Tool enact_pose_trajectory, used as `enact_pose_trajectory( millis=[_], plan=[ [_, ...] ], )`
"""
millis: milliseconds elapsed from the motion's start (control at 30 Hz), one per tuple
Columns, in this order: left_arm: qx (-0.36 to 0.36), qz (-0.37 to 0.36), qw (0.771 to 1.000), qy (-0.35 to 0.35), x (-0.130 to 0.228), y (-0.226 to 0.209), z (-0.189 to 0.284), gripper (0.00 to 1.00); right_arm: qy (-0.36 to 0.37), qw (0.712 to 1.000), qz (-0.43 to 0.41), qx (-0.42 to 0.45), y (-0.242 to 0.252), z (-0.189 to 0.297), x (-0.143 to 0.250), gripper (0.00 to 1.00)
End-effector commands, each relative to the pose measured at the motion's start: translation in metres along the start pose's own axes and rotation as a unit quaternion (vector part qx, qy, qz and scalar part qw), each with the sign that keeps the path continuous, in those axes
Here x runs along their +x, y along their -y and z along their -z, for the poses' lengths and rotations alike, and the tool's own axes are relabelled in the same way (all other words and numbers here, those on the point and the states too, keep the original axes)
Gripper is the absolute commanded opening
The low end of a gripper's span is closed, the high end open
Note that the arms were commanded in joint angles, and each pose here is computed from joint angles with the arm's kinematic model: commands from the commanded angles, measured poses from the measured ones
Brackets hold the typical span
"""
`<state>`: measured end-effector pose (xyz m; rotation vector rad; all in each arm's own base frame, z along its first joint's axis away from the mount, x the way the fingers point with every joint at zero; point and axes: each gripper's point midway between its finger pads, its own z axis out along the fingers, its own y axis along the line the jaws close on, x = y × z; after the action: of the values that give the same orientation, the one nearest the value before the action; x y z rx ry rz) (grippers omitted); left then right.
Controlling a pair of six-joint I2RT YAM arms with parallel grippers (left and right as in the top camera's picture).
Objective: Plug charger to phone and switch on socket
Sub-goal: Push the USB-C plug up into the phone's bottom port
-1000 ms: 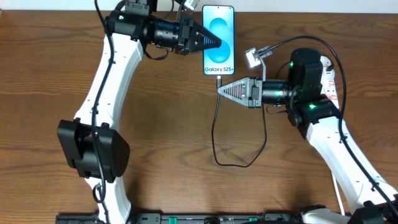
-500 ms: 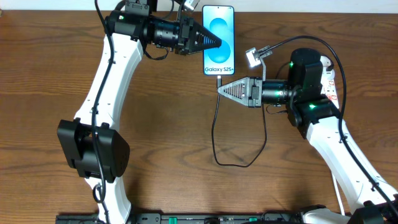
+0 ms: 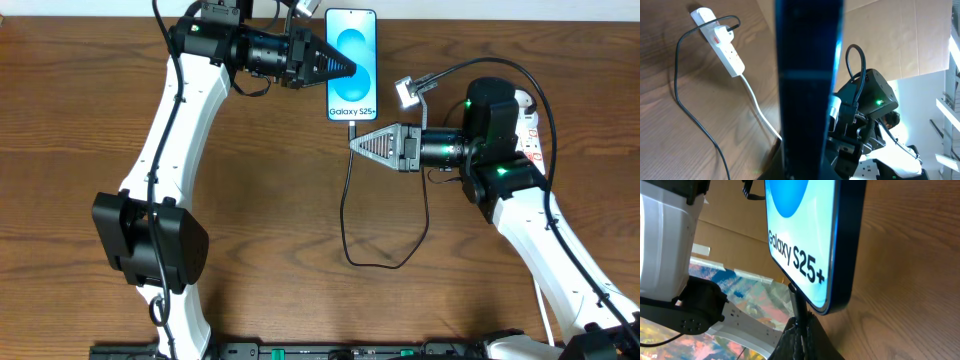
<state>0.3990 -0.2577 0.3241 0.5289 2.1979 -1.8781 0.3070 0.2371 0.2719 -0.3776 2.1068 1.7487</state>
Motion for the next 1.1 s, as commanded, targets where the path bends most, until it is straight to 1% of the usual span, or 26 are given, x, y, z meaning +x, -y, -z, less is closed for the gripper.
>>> enact_pose_trajectory(
  millis=[0, 767, 1067],
  plan=[
    [0.024, -0.010, 1.000, -0.004, 0.000, 0.012, 0.002, 0.07, 0.004, 1.000, -0.002, 0.002, -0.003, 0.000, -0.001, 0.01],
    [0.026, -0.009, 1.000, -0.010, 0.003, 0.014, -0.003, 0.07, 0.022, 1.000, -0.021, 0.006, -0.004, 0.000, -0.010, 0.01],
    [0.027, -0.010, 1.000, -0.012, 0.004, 0.015, -0.005, 0.07, 0.040, 0.999, -0.007, 0.009, -0.005, 0.001, -0.019, 0.01]
  ],
)
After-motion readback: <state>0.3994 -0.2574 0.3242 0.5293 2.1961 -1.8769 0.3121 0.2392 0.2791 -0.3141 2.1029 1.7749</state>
